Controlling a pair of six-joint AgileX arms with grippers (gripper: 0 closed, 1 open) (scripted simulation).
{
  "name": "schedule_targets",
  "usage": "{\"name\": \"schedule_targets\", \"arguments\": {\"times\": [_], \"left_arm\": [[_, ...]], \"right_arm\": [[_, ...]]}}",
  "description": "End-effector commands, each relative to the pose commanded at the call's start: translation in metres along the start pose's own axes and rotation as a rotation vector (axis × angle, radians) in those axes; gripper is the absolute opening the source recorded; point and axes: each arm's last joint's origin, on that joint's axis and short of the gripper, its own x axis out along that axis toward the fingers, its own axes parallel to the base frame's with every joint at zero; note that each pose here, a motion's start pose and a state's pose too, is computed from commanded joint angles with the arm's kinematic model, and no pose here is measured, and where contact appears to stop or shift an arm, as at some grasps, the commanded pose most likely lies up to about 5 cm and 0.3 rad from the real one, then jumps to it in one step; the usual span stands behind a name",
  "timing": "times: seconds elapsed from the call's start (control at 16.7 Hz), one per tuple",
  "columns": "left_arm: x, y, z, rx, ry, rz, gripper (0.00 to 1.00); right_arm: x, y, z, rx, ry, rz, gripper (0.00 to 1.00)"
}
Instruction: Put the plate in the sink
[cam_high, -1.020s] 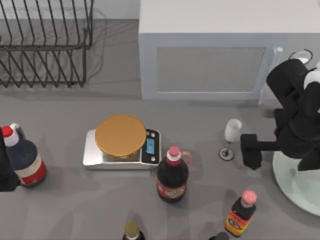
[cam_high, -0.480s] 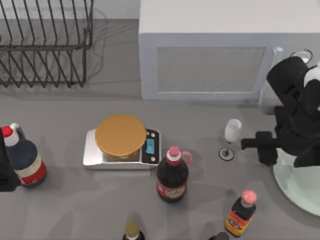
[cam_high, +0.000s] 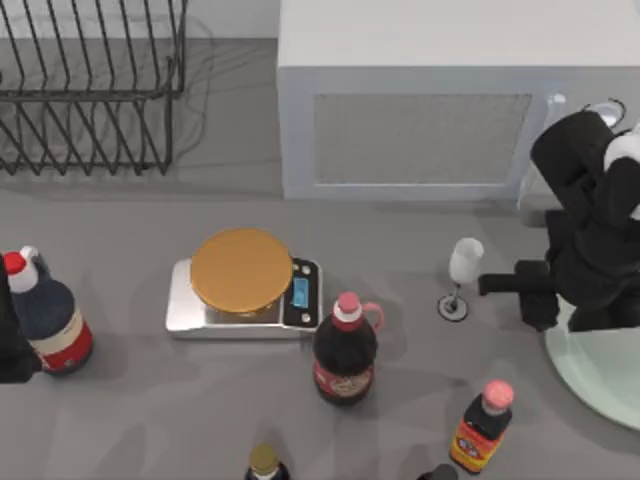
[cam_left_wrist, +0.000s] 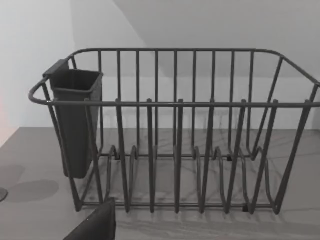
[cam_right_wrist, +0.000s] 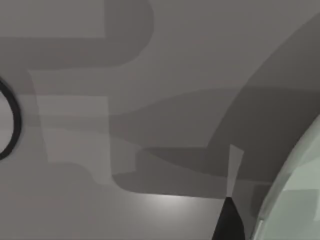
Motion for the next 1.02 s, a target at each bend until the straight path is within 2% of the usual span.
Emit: {"name": "schedule_targets", "arguments": {"times": [0.18, 0.24, 0.3, 0.66, 0.84, 1.02], "left_arm": [[0.0, 0.0, 0.0, 0.0, 0.0, 0.0, 1.0], [0.0, 0.0, 0.0, 0.0, 0.0, 0.0, 1.0], [0.0, 0.0, 0.0, 0.0, 0.0, 0.0, 1.0], [0.0, 0.0, 0.0, 0.0, 0.0, 0.0, 1.0], [0.0, 0.0, 0.0, 0.0, 0.0, 0.0, 1.0], [0.0, 0.0, 0.0, 0.0, 0.0, 0.0, 1.0]], "right_arm": [[0.0, 0.0, 0.0, 0.0, 0.0, 0.0, 0.0], [-0.026, -0.001, 0.007, 0.011, -0.095, 0.032, 0.0], [-0.026, -0.001, 0.007, 0.011, -0.094, 0.032, 0.0], [-0.044, -0.017, 0.006, 0.059, 0.03, -0.016, 0.0], [-0.085, -0.023, 0.014, 0.085, 0.06, -0.025, 0.0], [-0.142, -0.022, 0.022, 0.086, 0.04, -0.015, 0.0]]}}
